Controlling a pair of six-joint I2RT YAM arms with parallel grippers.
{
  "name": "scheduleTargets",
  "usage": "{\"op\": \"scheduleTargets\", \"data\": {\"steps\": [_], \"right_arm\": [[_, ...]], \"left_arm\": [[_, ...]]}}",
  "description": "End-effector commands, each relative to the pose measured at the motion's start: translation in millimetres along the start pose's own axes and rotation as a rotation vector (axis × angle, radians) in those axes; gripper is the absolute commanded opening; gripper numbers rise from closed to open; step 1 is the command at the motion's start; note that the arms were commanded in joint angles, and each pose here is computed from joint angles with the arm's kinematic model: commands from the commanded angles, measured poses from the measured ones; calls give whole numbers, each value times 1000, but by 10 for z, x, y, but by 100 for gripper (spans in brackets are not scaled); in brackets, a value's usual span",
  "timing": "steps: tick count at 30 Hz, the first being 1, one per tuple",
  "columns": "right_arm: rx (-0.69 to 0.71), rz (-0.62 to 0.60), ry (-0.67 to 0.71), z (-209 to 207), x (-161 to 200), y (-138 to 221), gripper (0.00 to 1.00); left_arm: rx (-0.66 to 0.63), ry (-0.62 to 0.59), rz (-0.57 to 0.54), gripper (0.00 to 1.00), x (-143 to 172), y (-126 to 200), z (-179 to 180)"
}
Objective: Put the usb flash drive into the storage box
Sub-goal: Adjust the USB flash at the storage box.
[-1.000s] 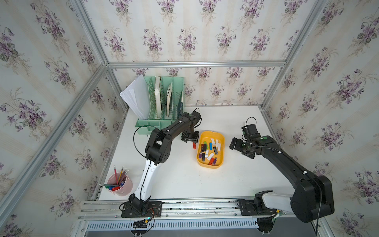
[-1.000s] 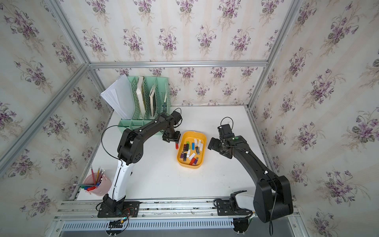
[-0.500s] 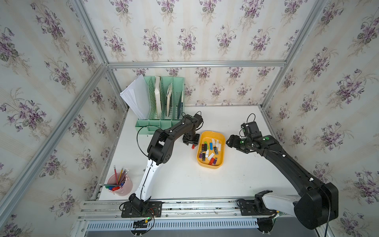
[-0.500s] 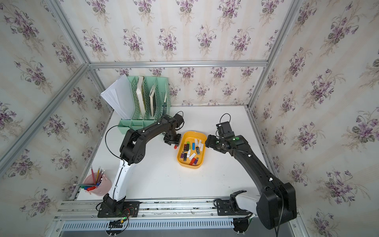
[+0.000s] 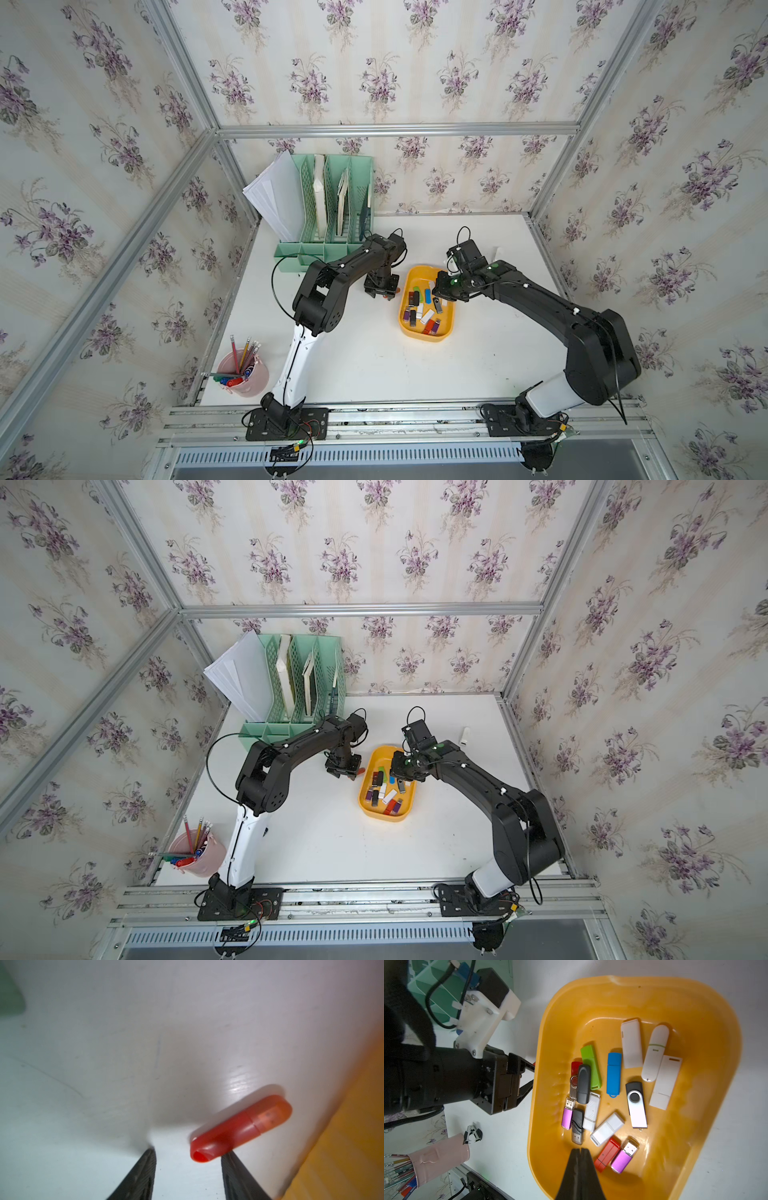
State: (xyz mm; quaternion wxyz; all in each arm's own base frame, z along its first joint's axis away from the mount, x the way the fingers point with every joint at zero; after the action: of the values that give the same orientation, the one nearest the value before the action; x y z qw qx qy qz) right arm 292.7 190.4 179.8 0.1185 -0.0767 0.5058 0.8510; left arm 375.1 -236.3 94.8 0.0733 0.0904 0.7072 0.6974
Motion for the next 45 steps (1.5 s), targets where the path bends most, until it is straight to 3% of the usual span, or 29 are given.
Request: {"op": "scheduleTargets", "data": {"steps": [1,14,19,45], "right_arm": [[43,-11,22,17,-68,-133,0],[195,17,43,-67,-276,-586,0],[195,63,81,28,-177,-727,0],[397,85,103,-221,-148,-831,0]], "left_arm": [[-4,-8,-10,56,3,30,10],[-1,-3,-9,56,27,36,48],[2,0,-10,56,30,35,54],[-3,2,-2,56,62,1,91]]}}
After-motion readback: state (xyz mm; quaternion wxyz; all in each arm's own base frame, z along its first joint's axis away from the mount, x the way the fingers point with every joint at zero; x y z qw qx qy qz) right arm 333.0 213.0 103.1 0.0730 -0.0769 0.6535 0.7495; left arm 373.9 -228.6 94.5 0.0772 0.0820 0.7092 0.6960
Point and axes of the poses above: each gripper's point midway between its finger pads, its own y axis back along the fingers, its own z axis along the line the jaws close on, x = y × z, the point moved 8 cm from there along y, back along the fingers, and after that the axes turned 1 degree about -y, right-handed, at the moved point
